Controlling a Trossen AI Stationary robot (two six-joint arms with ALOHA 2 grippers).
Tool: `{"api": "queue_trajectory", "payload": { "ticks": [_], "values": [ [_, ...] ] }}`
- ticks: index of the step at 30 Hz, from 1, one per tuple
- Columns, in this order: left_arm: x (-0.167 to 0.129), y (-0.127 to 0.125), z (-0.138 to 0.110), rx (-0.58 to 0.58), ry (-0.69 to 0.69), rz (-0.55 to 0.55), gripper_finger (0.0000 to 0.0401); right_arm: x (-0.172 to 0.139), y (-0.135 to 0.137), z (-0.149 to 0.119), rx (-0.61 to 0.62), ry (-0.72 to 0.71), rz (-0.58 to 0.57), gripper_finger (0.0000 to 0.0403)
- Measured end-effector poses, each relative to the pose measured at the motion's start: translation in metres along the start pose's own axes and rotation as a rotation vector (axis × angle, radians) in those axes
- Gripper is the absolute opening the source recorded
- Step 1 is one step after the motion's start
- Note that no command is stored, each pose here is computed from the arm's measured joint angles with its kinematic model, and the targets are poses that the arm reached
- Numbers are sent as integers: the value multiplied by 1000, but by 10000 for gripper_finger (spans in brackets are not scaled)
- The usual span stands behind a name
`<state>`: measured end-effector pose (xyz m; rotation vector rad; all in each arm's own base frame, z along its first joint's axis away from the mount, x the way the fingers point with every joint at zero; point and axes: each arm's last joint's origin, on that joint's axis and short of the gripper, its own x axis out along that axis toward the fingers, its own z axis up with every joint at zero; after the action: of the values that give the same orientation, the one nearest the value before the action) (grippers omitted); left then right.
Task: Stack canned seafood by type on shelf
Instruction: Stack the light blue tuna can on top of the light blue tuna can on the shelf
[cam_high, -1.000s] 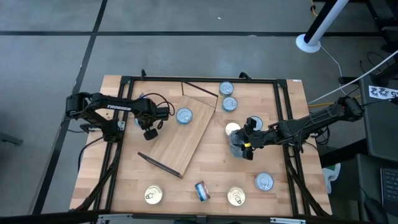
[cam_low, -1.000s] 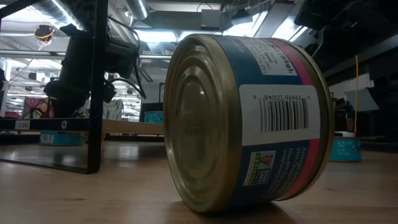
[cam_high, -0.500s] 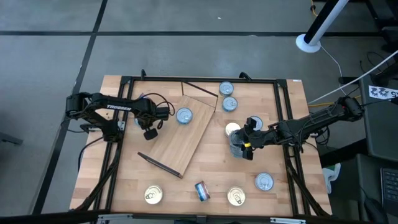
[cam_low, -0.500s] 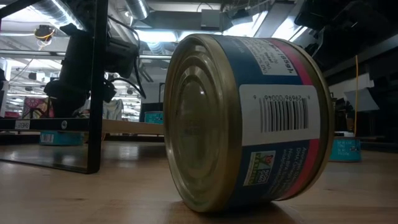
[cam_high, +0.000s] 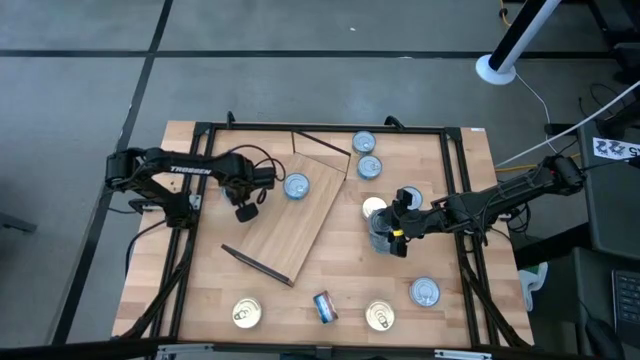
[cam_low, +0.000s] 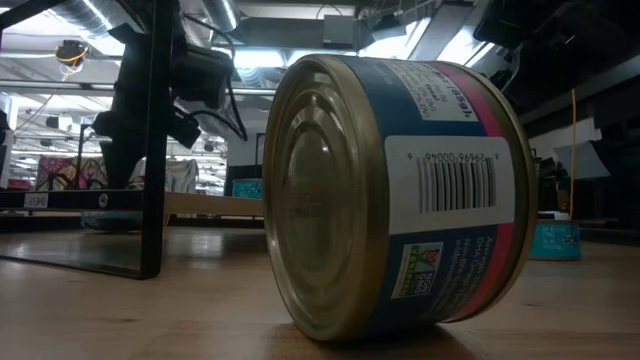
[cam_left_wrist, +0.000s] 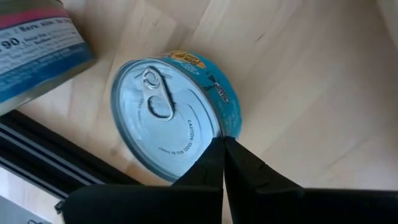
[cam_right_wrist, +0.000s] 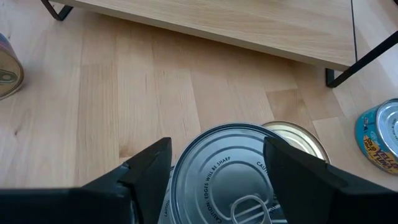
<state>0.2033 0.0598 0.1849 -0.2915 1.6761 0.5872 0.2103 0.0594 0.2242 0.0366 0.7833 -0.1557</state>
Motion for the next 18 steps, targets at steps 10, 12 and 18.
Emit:
{"api": "queue_trajectory", "payload": {
  "ticks": [10, 12, 18],
  "values": [
    [-12, -3, 5, 26, -37, -12, 0, 0, 0, 0, 0, 0, 0, 252],
    [-13, -3, 5, 26, -41, -12, 0, 0, 0, 0, 0, 0, 0, 252],
    [-13, -3, 5, 33, -40, -11, 0, 0, 0, 0, 0, 0, 0, 252]
  ]
}}
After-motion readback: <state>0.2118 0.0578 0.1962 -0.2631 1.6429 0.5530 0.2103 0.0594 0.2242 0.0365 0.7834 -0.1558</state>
